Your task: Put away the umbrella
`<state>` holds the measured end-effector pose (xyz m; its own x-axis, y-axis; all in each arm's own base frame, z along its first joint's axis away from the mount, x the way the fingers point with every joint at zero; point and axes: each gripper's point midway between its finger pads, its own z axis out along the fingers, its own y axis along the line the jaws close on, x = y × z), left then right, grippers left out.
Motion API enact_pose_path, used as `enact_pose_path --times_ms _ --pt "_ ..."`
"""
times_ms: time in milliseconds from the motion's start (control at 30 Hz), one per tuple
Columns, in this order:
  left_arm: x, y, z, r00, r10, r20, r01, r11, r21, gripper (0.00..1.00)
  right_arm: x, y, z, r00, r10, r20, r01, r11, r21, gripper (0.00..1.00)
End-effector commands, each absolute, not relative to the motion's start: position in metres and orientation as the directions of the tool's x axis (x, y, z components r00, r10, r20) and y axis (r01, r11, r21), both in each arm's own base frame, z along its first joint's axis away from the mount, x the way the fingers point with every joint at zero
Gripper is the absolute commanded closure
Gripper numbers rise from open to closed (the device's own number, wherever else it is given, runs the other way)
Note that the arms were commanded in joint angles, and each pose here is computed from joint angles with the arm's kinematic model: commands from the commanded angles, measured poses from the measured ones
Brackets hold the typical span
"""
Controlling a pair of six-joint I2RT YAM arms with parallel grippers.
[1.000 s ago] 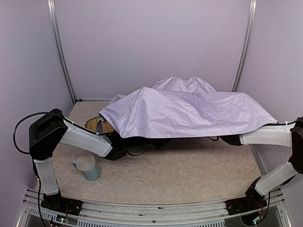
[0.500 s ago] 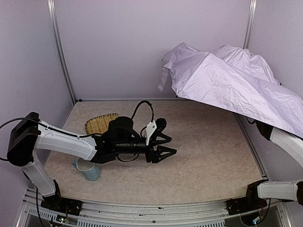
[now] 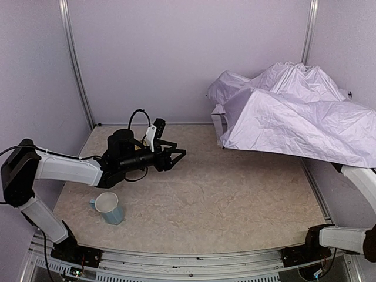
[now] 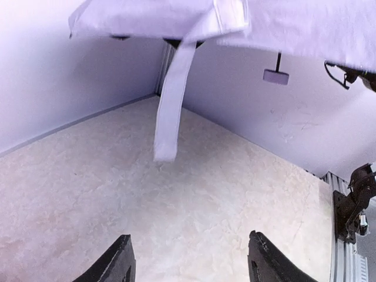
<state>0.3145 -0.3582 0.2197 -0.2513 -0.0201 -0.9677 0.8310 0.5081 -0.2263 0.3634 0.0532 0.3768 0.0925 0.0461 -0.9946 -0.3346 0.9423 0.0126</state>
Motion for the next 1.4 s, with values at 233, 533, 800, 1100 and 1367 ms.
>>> enact_pose_path --times_ms 233,533,800,1100,1367 --pt "0.336 -0.317 0.302 -0.082 -0.255 -0.963 0.788 0.576 -0.22 0.32 0.331 0.136 0.382 0.22 -0.114 -0.969 -0.642 0.731 -0.232 1.0" --pt "0.278 -0.401 0.315 -0.094 -0.263 -0.96 0.957 0.242 -0.16 0.12 0.298 0.261 0.309 0.187 -0.226 -0.956 -0.873 0.408 -0.267 1.0" --pt "0.269 -0.443 0.275 -0.209 -0.232 -0.95 0.96 0.134 -0.244 0.1 0.242 0.349 0.216 0.191 -0.425 -0.885 -0.971 0.05 -0.233 0.93" --pt "0.255 -0.459 0.264 -0.276 -0.226 -0.934 0.955 0.049 -0.294 0.49 0.244 0.371 0.197 0.099 -0.489 -0.867 -0.991 0.03 -0.129 0.47" --pt "0.28 -0.413 0.297 -0.252 -0.363 -0.897 0.945 0.106 -0.309 0.87 0.268 0.336 0.207 0.007 -0.428 -0.904 -0.965 0.234 -0.118 0.13"
